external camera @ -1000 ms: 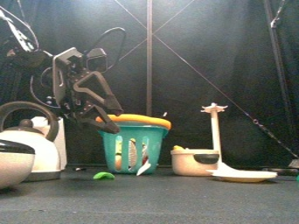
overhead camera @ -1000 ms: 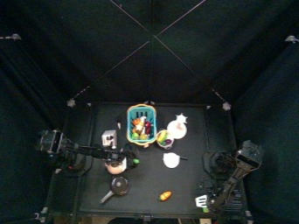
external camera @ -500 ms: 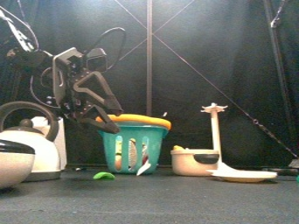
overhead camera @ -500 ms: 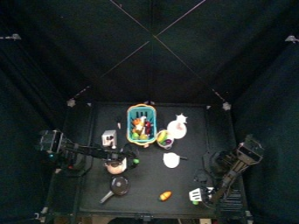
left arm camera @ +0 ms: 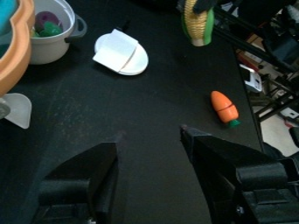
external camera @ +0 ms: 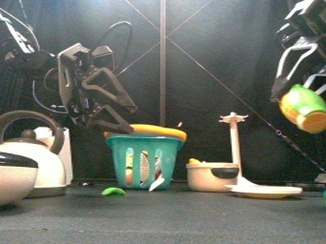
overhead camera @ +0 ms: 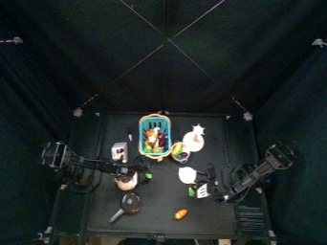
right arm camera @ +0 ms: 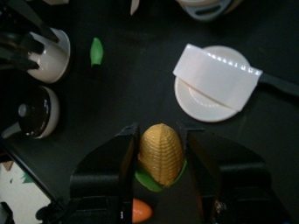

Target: Regrasp corn

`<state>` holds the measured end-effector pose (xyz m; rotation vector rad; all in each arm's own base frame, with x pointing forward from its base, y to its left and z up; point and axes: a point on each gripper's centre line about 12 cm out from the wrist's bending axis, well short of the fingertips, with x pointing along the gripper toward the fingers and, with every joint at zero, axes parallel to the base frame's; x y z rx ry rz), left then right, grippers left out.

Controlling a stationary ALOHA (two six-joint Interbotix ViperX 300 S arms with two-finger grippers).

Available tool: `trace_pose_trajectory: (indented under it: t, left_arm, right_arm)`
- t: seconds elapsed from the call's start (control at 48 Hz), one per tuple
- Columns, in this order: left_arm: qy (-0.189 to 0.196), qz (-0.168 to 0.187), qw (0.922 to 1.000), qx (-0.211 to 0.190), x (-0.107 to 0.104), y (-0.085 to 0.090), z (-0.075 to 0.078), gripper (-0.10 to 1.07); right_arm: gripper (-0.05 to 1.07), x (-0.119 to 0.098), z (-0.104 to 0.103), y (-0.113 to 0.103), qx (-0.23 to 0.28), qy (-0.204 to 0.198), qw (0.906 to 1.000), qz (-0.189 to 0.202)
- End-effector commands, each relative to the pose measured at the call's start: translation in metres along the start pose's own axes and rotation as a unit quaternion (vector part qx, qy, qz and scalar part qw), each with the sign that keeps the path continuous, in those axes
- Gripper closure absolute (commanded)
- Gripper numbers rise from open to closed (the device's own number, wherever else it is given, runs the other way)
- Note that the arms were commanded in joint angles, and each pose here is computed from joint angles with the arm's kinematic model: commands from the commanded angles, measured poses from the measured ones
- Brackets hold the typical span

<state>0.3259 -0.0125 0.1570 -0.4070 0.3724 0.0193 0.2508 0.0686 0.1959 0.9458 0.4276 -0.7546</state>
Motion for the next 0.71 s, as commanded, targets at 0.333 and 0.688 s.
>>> trace_pose_trajectory:
  t: [0.333,0.688]
  left_arm:
    - [-0.07,-0.018,0.9971,-0.025,-0.007,-0.003,0.013,0.09]
    - [-0.071,-0.017,0.997,-0.027,-0.005,-0.003,0.012,0.09]
  right_arm:
    - [0.6,0.008,0.032,0.011,0.016,-0.041,0.9987,0.027]
    - [0.6,0.009,0.038,0.018,0.027,-0.05,0.9979,0.03]
